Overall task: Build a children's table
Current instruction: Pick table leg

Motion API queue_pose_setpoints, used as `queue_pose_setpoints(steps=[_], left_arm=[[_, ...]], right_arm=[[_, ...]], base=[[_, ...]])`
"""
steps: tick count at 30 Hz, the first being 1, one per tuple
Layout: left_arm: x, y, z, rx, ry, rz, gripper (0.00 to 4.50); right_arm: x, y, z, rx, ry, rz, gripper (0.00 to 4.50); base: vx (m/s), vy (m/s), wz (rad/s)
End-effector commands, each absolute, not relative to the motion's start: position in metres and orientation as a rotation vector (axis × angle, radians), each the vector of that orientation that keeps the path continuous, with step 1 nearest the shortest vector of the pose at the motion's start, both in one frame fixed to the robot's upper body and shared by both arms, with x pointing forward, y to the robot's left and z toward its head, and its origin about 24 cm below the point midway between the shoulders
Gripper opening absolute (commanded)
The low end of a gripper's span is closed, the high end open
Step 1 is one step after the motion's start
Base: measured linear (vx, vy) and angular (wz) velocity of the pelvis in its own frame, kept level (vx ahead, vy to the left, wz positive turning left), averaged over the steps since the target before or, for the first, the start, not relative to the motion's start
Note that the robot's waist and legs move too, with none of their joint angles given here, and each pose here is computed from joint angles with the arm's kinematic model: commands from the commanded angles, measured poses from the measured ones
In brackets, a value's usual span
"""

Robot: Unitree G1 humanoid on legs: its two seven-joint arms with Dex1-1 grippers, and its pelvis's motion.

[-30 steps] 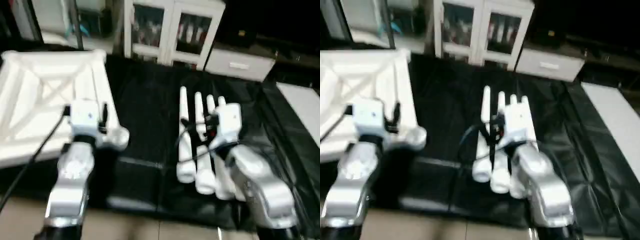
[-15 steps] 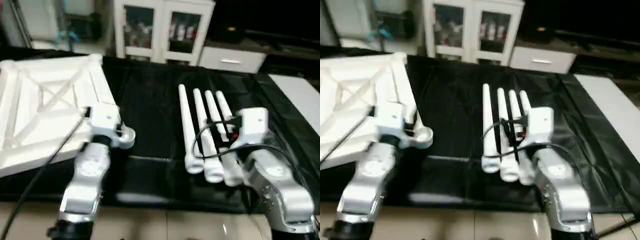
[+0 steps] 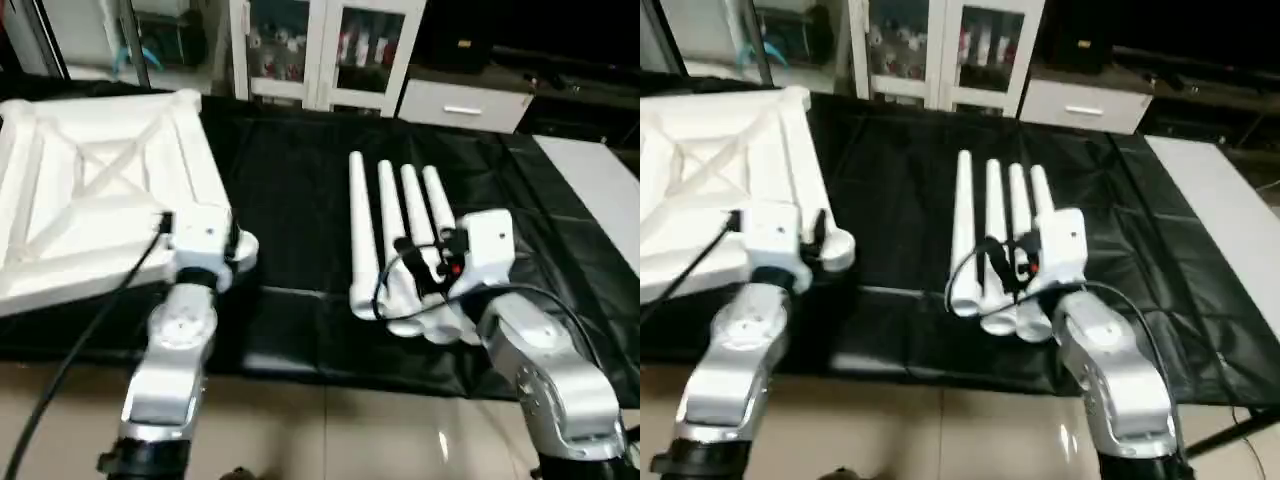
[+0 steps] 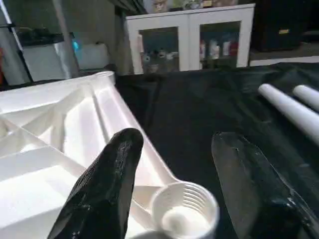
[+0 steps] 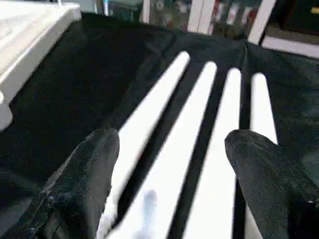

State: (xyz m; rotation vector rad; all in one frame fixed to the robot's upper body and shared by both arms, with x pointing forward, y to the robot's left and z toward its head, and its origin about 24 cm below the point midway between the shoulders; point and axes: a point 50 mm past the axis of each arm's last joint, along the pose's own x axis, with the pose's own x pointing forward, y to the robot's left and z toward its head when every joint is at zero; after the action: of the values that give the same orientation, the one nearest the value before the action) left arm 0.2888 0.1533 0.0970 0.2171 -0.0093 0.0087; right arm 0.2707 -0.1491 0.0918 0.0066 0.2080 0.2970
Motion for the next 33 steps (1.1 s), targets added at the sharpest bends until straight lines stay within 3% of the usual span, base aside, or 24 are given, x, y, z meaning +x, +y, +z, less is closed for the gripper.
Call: queue_pose_setpoints(steps=[1,9,12,14,26,33], left_arm=[[0.287,0.154,0.103,0.188,-0.029,-0.011,2.64],[0.289,0.156,0.110,0.222,-0.048,-0.025,2.64],[0.289,0.161,0.111,0.227,-0.046,-0.014,2.64],[0.290,0.161,0.108,0.227,-0.037,-0.008,2.64],[0.293,0.153,0.109,0.256,-0.029,-0.083,2.64],[0.293,0.158,0.110,0.197,-0.024,-0.086,2.64]], right_arm=[[0.271,-0.144,0.093,0.010,0.213,0.328,3.69],[0.273,-0.136,0.091,0.014,0.209,0.356,3.69],[0.275,-0.132,0.094,0.100,0.205,0.335,3.69],[0.275,-0.134,0.090,0.089,0.204,0.321,3.69],[0.274,-0.141,0.089,0.067,0.233,0.267,3.69],[0.273,-0.138,0.096,0.030,0.257,0.313,3.69]], base=[[-0.060,-0.039,-0.15],[-0.008,0.006,0.37],[0.037,0.049,0.48],[0.124,0.110,0.06],[0.207,-0.018,-0.45],[-0.080,-0.027,-0.08]])
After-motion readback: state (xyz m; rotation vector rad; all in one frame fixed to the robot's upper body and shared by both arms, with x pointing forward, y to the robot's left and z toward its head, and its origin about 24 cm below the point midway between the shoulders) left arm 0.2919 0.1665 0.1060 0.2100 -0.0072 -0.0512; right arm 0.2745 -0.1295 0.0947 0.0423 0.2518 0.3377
